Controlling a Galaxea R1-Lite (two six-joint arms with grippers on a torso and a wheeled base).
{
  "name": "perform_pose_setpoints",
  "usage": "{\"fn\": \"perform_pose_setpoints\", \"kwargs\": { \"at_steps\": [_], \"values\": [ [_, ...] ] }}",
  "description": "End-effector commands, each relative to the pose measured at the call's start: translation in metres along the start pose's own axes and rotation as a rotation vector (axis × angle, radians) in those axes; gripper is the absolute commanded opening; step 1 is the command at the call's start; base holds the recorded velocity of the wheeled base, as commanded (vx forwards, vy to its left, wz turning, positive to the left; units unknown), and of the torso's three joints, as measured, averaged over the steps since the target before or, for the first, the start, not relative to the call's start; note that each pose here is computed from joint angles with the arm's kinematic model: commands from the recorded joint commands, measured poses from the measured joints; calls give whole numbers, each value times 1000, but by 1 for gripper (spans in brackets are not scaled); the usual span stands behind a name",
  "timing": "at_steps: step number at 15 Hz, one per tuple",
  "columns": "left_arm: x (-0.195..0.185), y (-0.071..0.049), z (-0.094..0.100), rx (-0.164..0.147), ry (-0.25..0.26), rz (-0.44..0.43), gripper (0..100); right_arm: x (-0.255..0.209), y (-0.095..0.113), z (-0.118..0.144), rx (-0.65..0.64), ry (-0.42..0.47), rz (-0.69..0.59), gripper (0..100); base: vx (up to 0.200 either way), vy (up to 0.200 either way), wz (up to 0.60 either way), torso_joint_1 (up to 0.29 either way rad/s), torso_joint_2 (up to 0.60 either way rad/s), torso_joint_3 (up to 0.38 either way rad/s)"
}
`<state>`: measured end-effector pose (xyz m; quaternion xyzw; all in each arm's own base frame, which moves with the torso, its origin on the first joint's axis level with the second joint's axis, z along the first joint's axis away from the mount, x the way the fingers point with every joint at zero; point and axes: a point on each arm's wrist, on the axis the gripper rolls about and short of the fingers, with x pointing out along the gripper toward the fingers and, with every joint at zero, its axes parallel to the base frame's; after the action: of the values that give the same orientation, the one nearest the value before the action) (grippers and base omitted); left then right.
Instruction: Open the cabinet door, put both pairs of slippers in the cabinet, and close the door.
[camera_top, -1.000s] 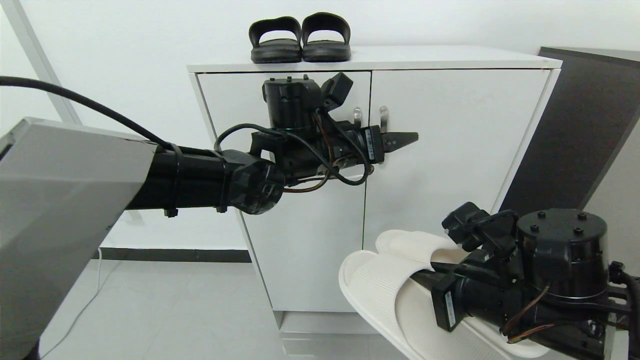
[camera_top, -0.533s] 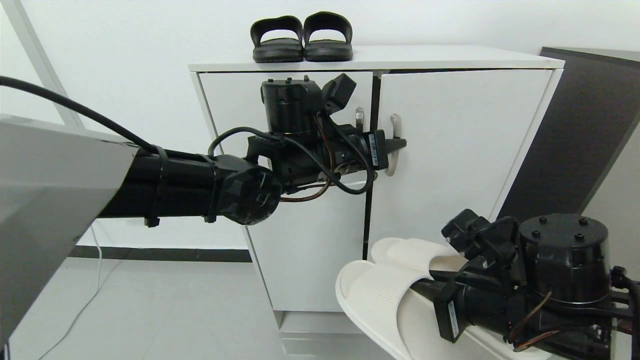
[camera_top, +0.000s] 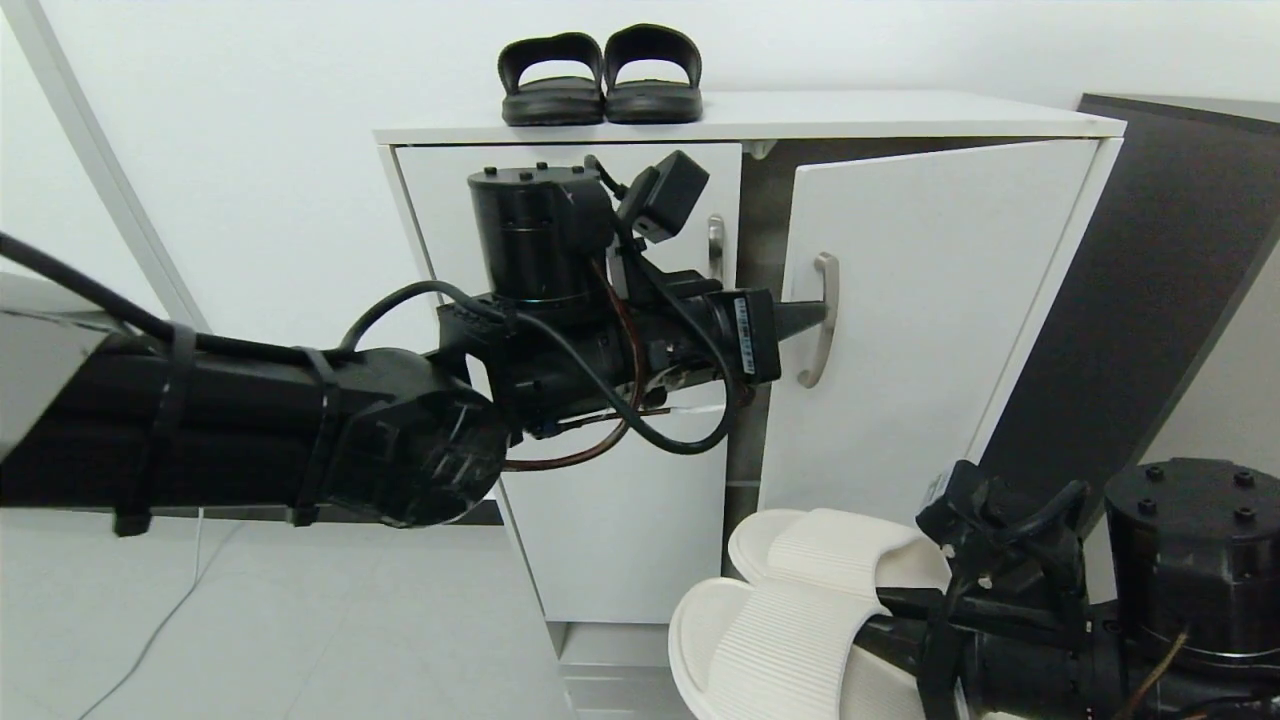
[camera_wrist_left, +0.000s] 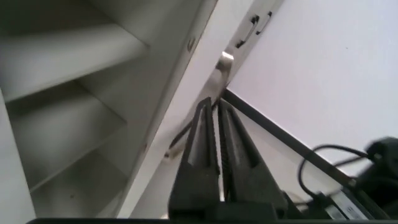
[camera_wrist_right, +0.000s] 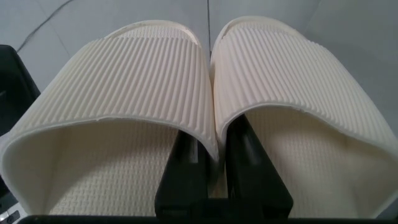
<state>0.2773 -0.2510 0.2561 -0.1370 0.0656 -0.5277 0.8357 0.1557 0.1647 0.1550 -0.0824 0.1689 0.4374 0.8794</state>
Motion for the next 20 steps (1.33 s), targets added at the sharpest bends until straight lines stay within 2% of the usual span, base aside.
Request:
{"fn": "perform_pose_setpoints", "kwargs": {
  "at_steps": [1,3,5,9,13,14,18,20],
  "values": [
    [-22,-15,7,9,-17,-13,0,-2,1,-1,-8,1,4,0,0,0,0,0,0,0],
    [-29,-14,10,9,-30,6,0,-1,2,-2,-11,6,10,0,0,0,0,0,0,0],
    [-30,0,14,4,-46,52,0,0,2,-2,-11,7,10,0,0,0,0,0,0,0],
    [-8,22,14,-29,-60,72,0,1,2,-4,-12,18,11,0,0,0,0,0,0,0],
    [7,32,10,-34,-59,71,0,2,9,-9,-21,38,39,0,0,0,0,0,0,0],
    [10,34,10,-34,-63,75,0,2,12,-10,-25,42,49,0,0,0,0,0,0,0],
    [16,35,4,-34,-55,69,0,2,16,-18,-60,72,67,0,-200,0,0,2,4,2],
    [21,21,-2,-20,-79,20,0,2,17,-21,-77,80,75,0,-100,0,0,1,-1,1]
  ]
}}
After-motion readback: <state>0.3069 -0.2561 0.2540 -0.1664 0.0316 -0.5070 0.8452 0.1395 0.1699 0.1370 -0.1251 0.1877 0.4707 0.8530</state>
